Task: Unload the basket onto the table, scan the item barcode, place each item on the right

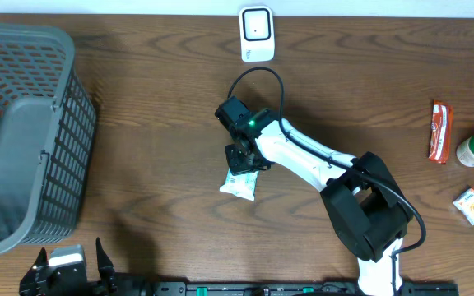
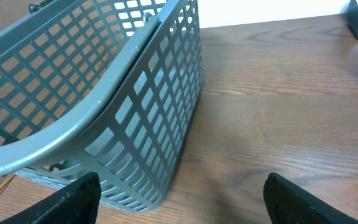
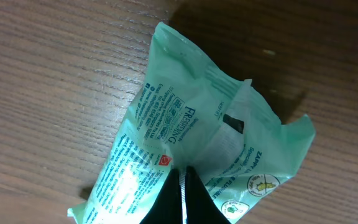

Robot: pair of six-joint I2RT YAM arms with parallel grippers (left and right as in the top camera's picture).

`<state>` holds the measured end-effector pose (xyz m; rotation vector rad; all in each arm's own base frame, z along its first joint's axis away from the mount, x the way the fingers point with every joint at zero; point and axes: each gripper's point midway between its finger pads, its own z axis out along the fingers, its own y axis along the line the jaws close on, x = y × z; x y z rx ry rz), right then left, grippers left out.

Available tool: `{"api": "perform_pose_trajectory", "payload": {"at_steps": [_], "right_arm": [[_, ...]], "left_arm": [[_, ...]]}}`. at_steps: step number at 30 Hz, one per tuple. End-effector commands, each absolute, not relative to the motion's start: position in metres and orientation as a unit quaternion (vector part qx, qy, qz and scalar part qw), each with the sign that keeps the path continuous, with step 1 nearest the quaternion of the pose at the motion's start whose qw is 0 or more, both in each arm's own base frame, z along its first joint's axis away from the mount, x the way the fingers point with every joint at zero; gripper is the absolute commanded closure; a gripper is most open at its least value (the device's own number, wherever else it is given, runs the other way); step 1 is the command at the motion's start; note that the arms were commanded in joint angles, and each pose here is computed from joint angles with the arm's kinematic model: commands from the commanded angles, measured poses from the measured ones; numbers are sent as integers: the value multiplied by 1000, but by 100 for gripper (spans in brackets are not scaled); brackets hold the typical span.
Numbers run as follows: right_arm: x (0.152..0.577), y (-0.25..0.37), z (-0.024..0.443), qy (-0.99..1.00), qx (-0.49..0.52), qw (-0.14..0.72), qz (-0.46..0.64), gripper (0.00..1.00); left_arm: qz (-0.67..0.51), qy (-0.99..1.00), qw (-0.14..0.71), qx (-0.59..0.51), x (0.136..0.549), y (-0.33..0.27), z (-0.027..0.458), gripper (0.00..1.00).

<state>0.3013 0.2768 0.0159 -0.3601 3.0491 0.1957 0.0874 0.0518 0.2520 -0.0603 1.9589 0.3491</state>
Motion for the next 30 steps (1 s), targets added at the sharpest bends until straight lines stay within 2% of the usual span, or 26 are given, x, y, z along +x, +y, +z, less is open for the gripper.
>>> {"api": "perform_pose_trajectory", "payload": {"at_steps": [1,8,12,15,23,30], "right_arm": [[297,273,22,992,-100,28,69,98],[286,253,50,994,-99,31,41,99],[280,216,47,995,-72,31,-54,99],[273,209,35,995,-73,24,-66,99],[272,219,3,997,-68,40,-26,98],[233,279,-9,986,-94,-27,137,99]], "left_arm": [[146,823,548,-26,86,51,253,16],[146,823,548,-26,86,51,253,16],[146,823,548,-26,86,51,253,16],[146,823,548,-26,86,51,253,16],[146,823,548,-26,86,51,253,16],[146,823,548,-26,86,51,253,16]]}}
